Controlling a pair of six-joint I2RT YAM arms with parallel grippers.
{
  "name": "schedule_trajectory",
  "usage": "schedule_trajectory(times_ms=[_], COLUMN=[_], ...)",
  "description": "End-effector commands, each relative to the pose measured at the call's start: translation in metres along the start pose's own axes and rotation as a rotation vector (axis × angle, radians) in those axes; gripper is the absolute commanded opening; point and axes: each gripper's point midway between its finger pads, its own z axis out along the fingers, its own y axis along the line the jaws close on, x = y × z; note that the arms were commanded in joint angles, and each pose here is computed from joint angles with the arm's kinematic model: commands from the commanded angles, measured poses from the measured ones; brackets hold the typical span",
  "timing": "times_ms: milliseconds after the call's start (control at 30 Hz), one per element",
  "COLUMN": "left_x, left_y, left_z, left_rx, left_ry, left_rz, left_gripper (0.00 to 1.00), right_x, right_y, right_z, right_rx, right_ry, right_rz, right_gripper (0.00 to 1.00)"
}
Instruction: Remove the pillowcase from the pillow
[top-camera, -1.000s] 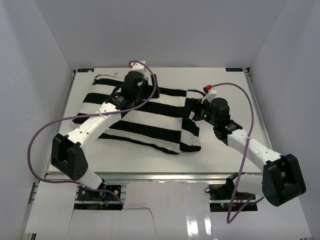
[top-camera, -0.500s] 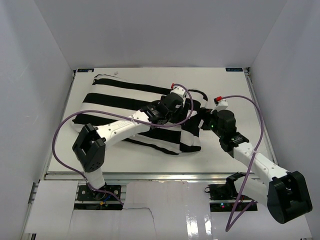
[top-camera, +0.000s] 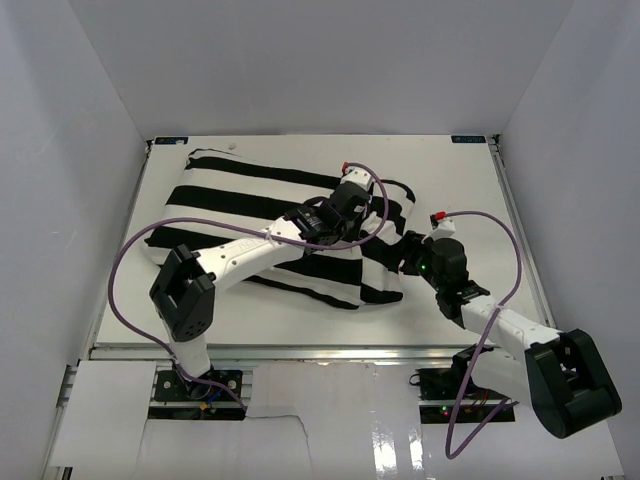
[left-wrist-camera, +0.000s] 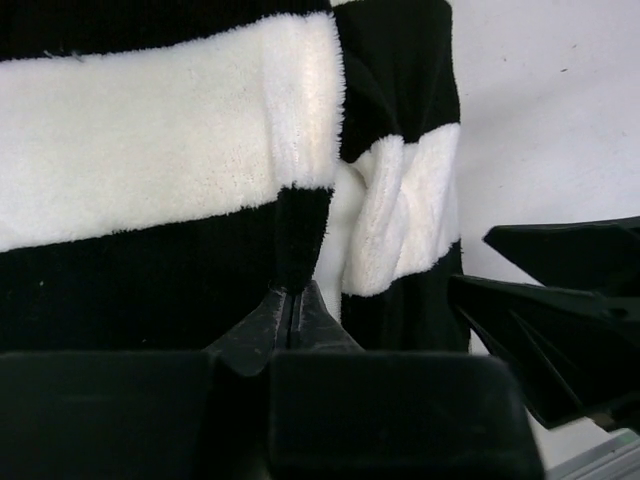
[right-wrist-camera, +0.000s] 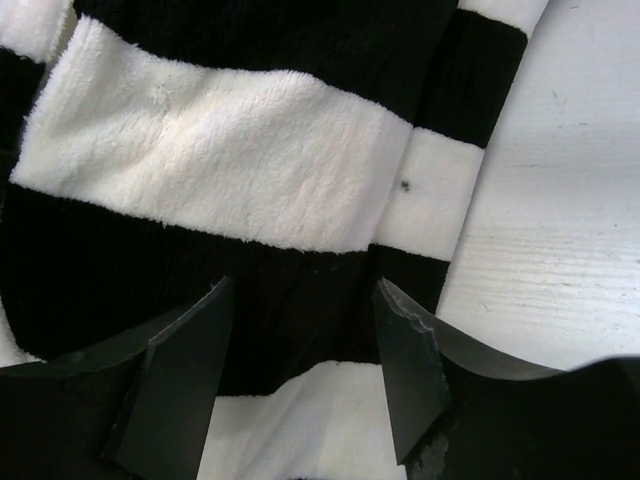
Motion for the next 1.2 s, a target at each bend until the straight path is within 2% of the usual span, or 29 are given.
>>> schedule_trajectory(times_ms=[0, 200, 300, 400, 433, 600, 633, 733, 833, 1067, 1100, 1167], left_x=[-0.038, -0.058, -0.061, -0.054, -0.05, -0.046, -0.046, -0.045, -0.046, -0.049, -0.048, -0.047], left_y=[-0.022, -0.013, 0.002, -0.002, -0.004, -0.005, -0.006, -0.005, -0.006, -0.002, -0.001, 0.006], left_z=[-0.037, -0.06, -0.061, -0.058, -0.055, -0.052, -0.053, -0.051, -0.051, -0.051, -0.051, -0.048], left_rx=[0.127, 0.117, 0.054, 0.099, 0.116, 0.137, 0.139, 0.14, 0.146, 0.126, 0.121, 0.091], left_ry=[-0.1, -0.187, -0.214, -0.2, -0.201, -0.207, -0.21, -0.215, -0.218, -0.236, -0.237, -0.241], left_rz=[-0.062, -0.117, -0.135, -0.131, -0.128, -0.139, -0.143, -0.152, -0.171, -0.189, -0.189, -0.196], left_gripper=[0.0, 0.0, 0.0, 0.0, 0.0, 0.0, 0.0, 0.0, 0.0, 0.0, 0.0, 0.0], right_x=[-0.013, 0.0, -0.001, -0.017, -0.024, -0.077, -0.092, -0.104, -0.116, -0.084, -0.085, -0.064], right_y=[0.009, -0.011, -0.024, -0.018, -0.014, 0.027, 0.04, 0.054, 0.071, 0.075, 0.073, 0.058], right_z=[0.01, 0.02, 0.021, 0.014, 0.011, -0.005, -0.007, -0.001, 0.014, 0.059, 0.062, 0.069], right_rx=[-0.041, 0.06, 0.115, 0.101, 0.1, -0.005, -0.037, -0.049, -0.044, 0.009, 0.036, 0.118], right_ry=[-0.059, -0.016, -0.009, -0.044, -0.043, -0.14, -0.169, -0.173, -0.162, -0.068, -0.078, -0.016], right_rz=[0.026, 0.064, 0.071, 0.049, 0.041, 0.016, 0.018, 0.04, 0.044, 0.035, 0.031, 0.007], right_gripper=[0.61, 0.28, 0.26, 0.31, 0.37, 0.58, 0.66, 0.75, 0.79, 0.8, 0.79, 0.77])
